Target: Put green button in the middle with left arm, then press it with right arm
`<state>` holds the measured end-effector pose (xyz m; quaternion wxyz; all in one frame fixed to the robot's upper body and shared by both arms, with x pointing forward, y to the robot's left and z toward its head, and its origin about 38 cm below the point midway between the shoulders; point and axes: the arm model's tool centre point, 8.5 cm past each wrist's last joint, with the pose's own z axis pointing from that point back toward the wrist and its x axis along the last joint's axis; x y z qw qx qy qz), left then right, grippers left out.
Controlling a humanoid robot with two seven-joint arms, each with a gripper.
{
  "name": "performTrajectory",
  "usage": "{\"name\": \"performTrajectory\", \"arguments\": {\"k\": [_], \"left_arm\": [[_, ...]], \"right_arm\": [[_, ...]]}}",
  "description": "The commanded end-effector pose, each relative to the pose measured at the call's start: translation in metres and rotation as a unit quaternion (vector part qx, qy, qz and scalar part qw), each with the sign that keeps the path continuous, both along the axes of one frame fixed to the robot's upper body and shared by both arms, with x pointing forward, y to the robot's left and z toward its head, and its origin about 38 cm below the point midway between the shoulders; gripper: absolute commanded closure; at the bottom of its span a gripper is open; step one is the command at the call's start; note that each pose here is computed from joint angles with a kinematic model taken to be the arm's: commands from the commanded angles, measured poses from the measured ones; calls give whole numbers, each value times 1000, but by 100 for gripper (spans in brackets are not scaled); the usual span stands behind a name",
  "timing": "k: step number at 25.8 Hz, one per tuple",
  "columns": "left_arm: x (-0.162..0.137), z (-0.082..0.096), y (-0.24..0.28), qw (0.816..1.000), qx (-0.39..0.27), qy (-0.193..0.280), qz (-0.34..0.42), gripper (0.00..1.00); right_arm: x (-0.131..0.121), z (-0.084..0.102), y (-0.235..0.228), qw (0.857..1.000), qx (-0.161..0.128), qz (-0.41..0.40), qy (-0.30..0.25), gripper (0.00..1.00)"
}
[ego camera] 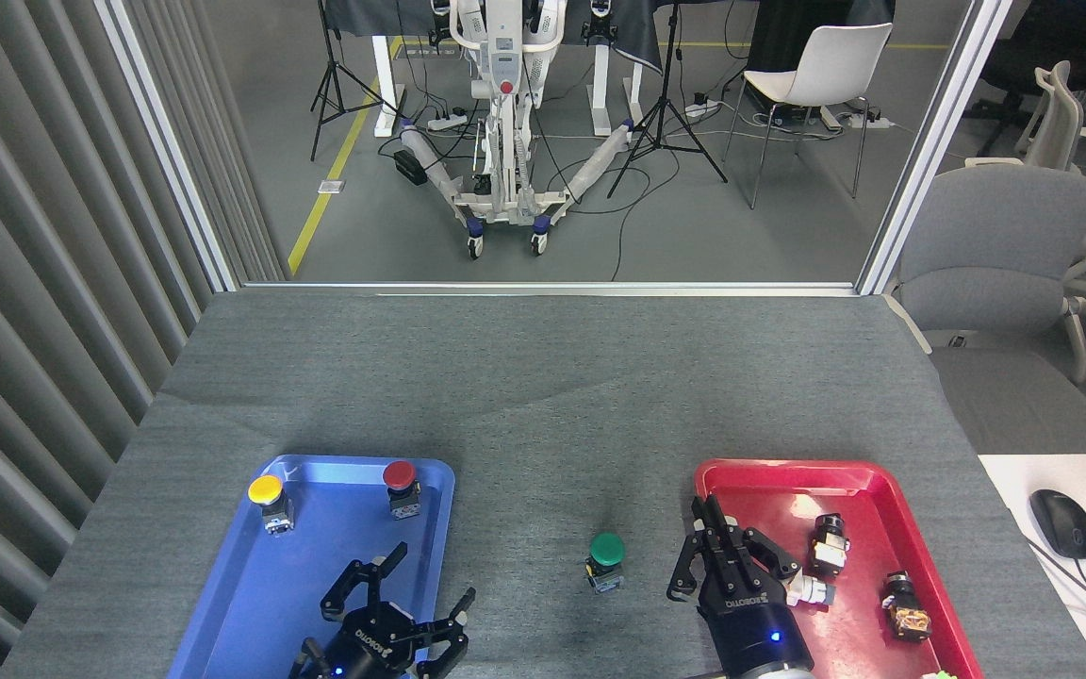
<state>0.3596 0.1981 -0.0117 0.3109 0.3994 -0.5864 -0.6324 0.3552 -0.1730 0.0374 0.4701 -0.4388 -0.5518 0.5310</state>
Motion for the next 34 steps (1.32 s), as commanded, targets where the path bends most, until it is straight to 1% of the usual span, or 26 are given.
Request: {"name": "performTrajectory", "arguments": {"k": [1, 2, 3, 5, 6, 8, 9, 12, 13, 15, 18, 19, 21, 25, 28, 32, 34], "left_arm": [[-10, 25, 47, 998, -7, -38, 58, 0], [-8, 37, 62, 995, -12, -54, 80, 0], [-6, 51, 79, 992, -21, -71, 103, 0], [-3, 72, 114, 983, -68, -93, 145, 0], [-4, 79, 128, 977, -102, -98, 161, 0], [-4, 86, 144, 966, -151, -105, 179, 0], [-4, 89, 148, 965, -160, -106, 181, 0], [-4, 97, 168, 968, -135, -111, 179, 0], [-4, 97, 171, 969, -129, -109, 178, 0], [-5, 91, 173, 970, -124, -102, 182, 0], [-7, 67, 177, 969, -124, -68, 201, 0], [-7, 66, 178, 969, -124, -66, 202, 0], [-6, 68, 180, 970, -121, -67, 200, 0], [-5, 71, 178, 974, -123, -62, 178, 0], [-6, 76, 173, 977, -129, -66, 157, 0], [-7, 79, 169, 976, -135, -72, 155, 0], [-6, 81, 168, 976, -135, -74, 155, 0]], "right_arm": [[-1, -7, 22, 1000, 5, 17, 11, 98], [-2, -10, 27, 1000, 9, 21, 17, 98], [1, -10, 32, 1000, 12, 22, 17, 97], [5, -14, 41, 999, 17, 26, 25, 97], [6, -18, 48, 999, 19, 31, 33, 97], [10, -24, 56, 998, 10, 37, 41, 96], [10, -28, 58, 998, 8, 40, 47, 96], [8, -35, 70, 997, 11, 51, 56, 96], [8, -36, 74, 997, 13, 52, 55, 95], [8, -39, 76, 997, 12, 53, 59, 95], [5, -50, 73, 997, 5, 39, 74, 94], [4, -53, 72, 996, 2, 38, 78, 94], [2, -59, 72, 996, 0, 38, 82, 94], [1, -62, 71, 996, 1, 36, 81, 93], [3, -60, 73, 996, 2, 36, 79, 93], [4, -55, 76, 997, 10, 33, 71, 92], [8, -48, 75, 998, 15, 18, 51, 85]]}}
